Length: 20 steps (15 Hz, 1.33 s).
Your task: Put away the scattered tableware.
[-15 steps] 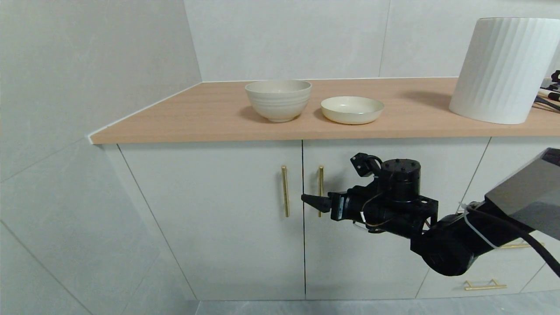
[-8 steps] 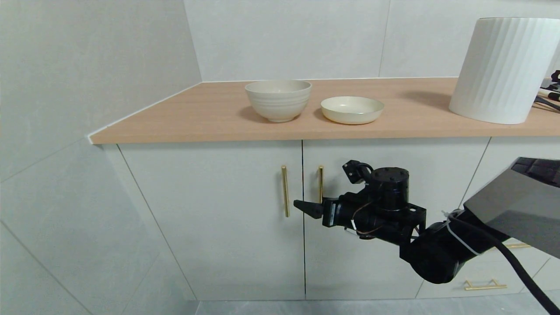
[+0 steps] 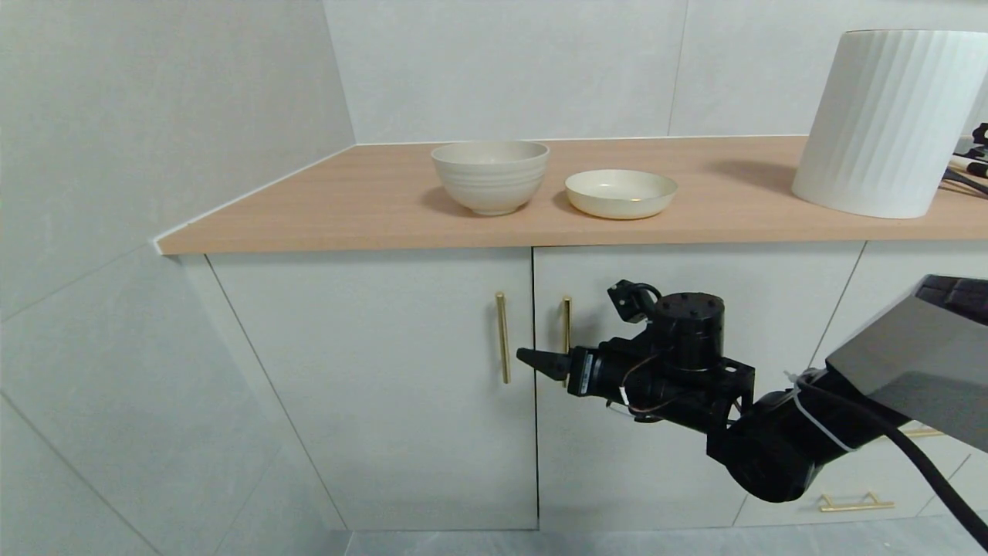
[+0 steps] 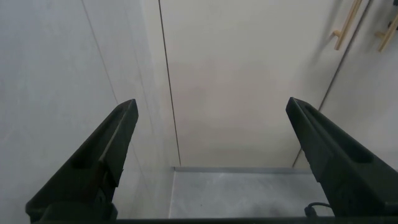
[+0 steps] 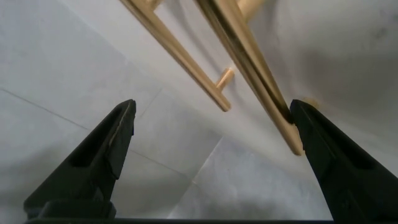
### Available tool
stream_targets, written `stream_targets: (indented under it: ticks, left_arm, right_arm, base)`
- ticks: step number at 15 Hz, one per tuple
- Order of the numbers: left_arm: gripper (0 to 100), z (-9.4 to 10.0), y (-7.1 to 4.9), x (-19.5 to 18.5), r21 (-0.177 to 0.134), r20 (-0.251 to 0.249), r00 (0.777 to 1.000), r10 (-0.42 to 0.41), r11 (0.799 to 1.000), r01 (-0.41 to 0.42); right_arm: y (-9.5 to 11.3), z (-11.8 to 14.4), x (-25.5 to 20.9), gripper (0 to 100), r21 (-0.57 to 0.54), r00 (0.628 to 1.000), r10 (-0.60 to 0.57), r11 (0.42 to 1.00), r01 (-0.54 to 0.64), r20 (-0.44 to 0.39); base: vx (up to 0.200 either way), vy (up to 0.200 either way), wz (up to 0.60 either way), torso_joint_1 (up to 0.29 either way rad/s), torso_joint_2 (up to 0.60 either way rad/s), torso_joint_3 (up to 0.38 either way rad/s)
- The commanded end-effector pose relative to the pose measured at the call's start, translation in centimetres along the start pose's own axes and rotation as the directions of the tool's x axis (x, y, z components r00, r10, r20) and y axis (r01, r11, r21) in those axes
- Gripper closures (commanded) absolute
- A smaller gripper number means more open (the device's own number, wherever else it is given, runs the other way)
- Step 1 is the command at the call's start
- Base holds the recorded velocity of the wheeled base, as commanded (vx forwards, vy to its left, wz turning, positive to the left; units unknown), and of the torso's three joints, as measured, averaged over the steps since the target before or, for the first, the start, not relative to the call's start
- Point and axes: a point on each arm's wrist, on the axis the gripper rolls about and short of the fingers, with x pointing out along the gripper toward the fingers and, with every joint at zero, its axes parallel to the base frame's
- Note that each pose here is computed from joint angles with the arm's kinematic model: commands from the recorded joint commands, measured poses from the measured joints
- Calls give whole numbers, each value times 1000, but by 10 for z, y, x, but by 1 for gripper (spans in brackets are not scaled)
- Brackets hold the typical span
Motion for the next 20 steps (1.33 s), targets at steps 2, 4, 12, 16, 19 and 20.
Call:
stream_targets:
  ticks: [2,4,12,16,19,20]
  left_arm:
    - [0,0,0,0,0,0,1000,1,1000,-1]
    - [0,0,0,0,0,-1,1000,1,1000,-1]
    - [0,0,0,0,0,-1,1000,1,1000,-1]
    - [0,0,0,0,0,-3,1000,1,1000,-1]
    - [0,0,0,0,0,-1,1000,2,1000,-2]
    - [0,0,0,0,2,0,1000,1,1000,-1]
  right_arm:
    - [10,4,-7,0,-6,1000,25,1000,-25,8]
    - [15,3,-15,0,-7,999,36,999,-36,-3]
    - [42,1,-85,0,0,982,163,986,-164,-93]
    - [54,-9,-97,0,-2,973,193,981,-195,-128]
    - [57,-16,-102,0,2,969,197,980,-199,-151]
    - [56,-18,-104,0,5,969,192,981,-194,-156]
  base:
    - [0,0,0,0,0,0]
    - [0,0,0,0,0,0]
    - [0,0,0,0,0,0]
    - [0,0,0,0,0,0]
    - [0,0,0,0,0,0]
    - [0,0,0,0,0,0]
